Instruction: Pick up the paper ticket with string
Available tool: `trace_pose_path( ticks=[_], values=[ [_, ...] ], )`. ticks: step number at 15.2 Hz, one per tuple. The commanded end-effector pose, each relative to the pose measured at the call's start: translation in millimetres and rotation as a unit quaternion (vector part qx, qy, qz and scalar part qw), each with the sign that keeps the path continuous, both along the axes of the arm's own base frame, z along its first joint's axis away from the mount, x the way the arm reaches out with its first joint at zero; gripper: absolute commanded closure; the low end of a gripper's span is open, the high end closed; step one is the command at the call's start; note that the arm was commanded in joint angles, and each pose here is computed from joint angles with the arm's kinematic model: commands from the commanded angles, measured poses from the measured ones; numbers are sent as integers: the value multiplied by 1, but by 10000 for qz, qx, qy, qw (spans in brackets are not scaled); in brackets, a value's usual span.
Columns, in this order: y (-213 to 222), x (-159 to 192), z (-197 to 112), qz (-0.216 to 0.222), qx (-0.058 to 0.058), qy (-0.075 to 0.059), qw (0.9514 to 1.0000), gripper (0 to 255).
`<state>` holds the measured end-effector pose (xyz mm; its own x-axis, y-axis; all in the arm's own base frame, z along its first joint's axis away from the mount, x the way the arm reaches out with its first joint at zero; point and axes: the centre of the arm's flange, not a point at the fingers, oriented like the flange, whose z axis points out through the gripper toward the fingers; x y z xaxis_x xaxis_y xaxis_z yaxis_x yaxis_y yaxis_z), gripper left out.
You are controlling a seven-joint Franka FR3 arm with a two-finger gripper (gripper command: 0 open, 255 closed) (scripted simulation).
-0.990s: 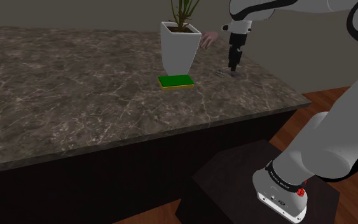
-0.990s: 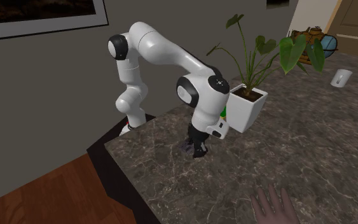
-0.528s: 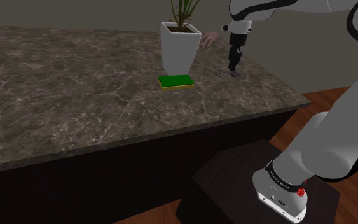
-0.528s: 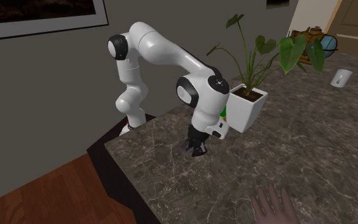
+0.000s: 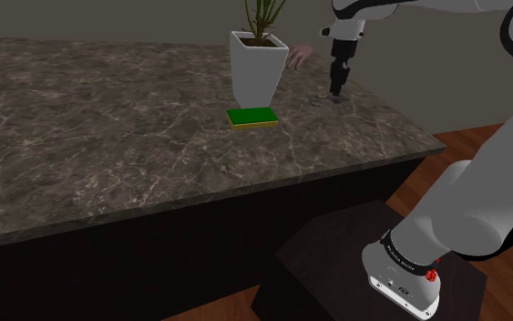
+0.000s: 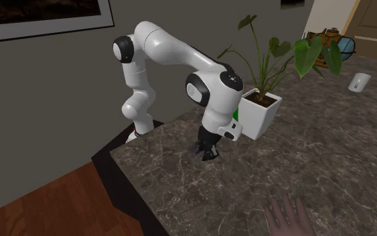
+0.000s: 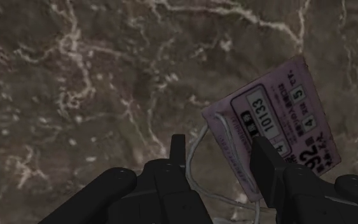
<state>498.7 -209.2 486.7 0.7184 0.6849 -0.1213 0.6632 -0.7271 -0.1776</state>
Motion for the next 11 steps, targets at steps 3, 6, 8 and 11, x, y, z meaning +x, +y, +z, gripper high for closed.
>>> trace_pose_path(
  ticks=[3, 6, 8, 11],
  values=[
    [0, 0, 22, 0, 1, 1, 10000, 255],
    [0, 0, 37, 0, 1, 1, 10000, 255],
    [0, 0, 48, 0, 1, 1, 10000, 255],
    [0, 0, 54, 0, 1, 1, 10000, 255]
  ],
)
